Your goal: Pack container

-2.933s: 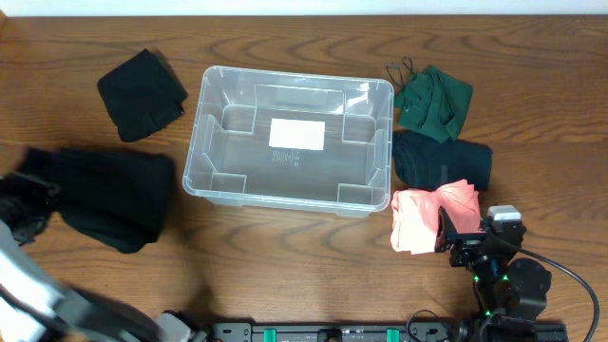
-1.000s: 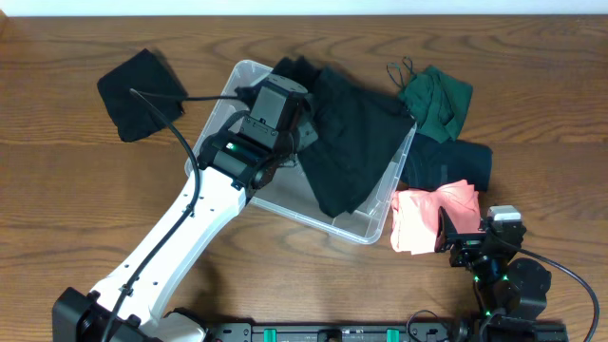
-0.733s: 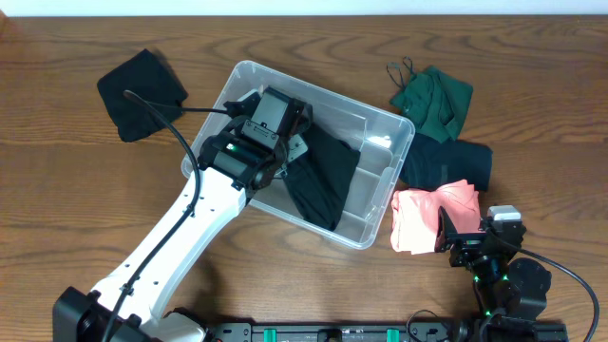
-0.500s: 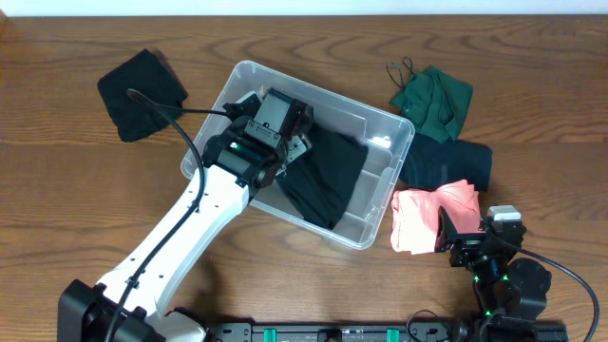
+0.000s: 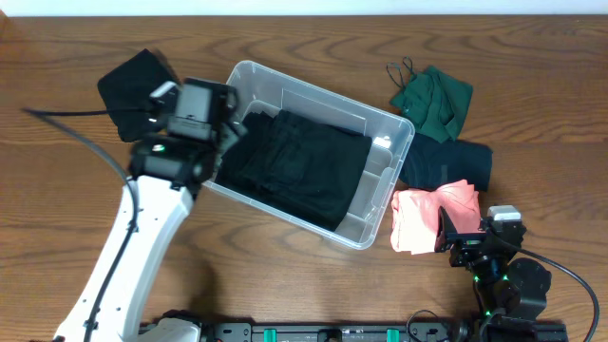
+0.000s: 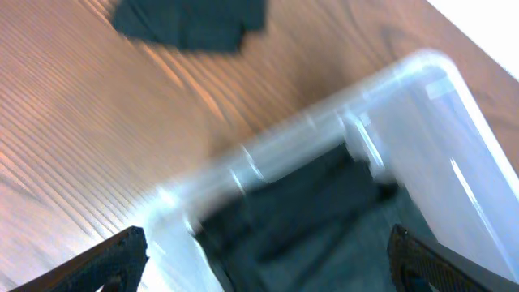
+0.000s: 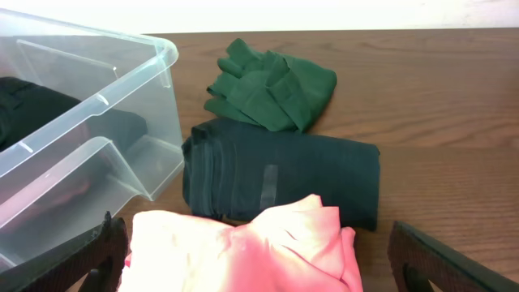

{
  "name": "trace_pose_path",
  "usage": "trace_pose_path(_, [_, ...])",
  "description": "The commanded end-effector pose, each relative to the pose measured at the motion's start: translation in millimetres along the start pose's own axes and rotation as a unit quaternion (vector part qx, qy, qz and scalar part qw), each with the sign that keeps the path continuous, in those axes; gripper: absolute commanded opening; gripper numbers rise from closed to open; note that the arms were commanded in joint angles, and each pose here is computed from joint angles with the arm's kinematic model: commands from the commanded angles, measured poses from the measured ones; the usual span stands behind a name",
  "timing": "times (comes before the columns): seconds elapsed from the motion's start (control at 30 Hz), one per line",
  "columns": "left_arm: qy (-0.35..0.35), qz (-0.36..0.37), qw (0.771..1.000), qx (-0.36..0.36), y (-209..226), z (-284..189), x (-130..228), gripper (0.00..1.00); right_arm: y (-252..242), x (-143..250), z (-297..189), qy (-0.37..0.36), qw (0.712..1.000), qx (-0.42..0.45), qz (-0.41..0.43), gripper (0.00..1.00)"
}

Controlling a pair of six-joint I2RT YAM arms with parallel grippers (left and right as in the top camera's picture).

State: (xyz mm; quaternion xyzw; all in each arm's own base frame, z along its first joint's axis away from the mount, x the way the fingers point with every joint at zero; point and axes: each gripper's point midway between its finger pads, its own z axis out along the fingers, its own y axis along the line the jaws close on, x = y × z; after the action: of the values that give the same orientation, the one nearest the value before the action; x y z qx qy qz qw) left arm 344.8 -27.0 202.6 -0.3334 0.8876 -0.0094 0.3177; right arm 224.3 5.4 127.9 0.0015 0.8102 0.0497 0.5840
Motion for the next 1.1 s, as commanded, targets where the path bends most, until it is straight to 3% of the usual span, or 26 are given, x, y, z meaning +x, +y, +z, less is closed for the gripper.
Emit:
trace_pose_path(0.0, [-0.031,0.06,0.997,-0.038,21,11,-28,0.95,1,0,0,-0.001,1.0,-0.001,0.004,0.99])
trace_pose_path(0.17, [0.034,0.235,0.97,0.06,-9,50,-17,0.95,1,0,0,-0.001,1.0,-0.001,0.004,0.99])
trace_pose_path(0.27, [0.055,0.274,0.959,0.057,-2,73,-15,0.94,1,0,0,-0.001,1.0,-0.001,0.004,0.99])
trace_pose_path(0.47, [0.12,0.364,0.914,0.132,-4,101,11,0.78,1,0,0,-0.001,1.0,-0.001,0.004,0.99])
trace_pose_path(0.6, [0.134,0.372,0.909,0.13,3,111,15,0.66,1,0,0,-0.001,1.0,-0.001,0.004,0.99])
trace_pose_path(0.67, [0.141,0.372,0.909,0.129,4,115,18,0.47,1,0,0,-0.001,1.0,-0.001,0.004,0.99])
trace_pose_path(0.87, [0.164,0.297,0.934,0.112,7,121,24,0.15,1,0,0,-0.001,1.0,-0.001,0.004,0.99])
trace_pose_path(0.97, [0.163,0.262,0.946,0.104,7,122,22,0.06,1,0,0,-0.001,1.0,-0.001,0.004,0.99])
trace_pose_path(1.07, [0.154,0.229,0.958,0.081,11,125,16,0.06,1,0,0,-0.001,1.0,-0.001,0.004,0.99])
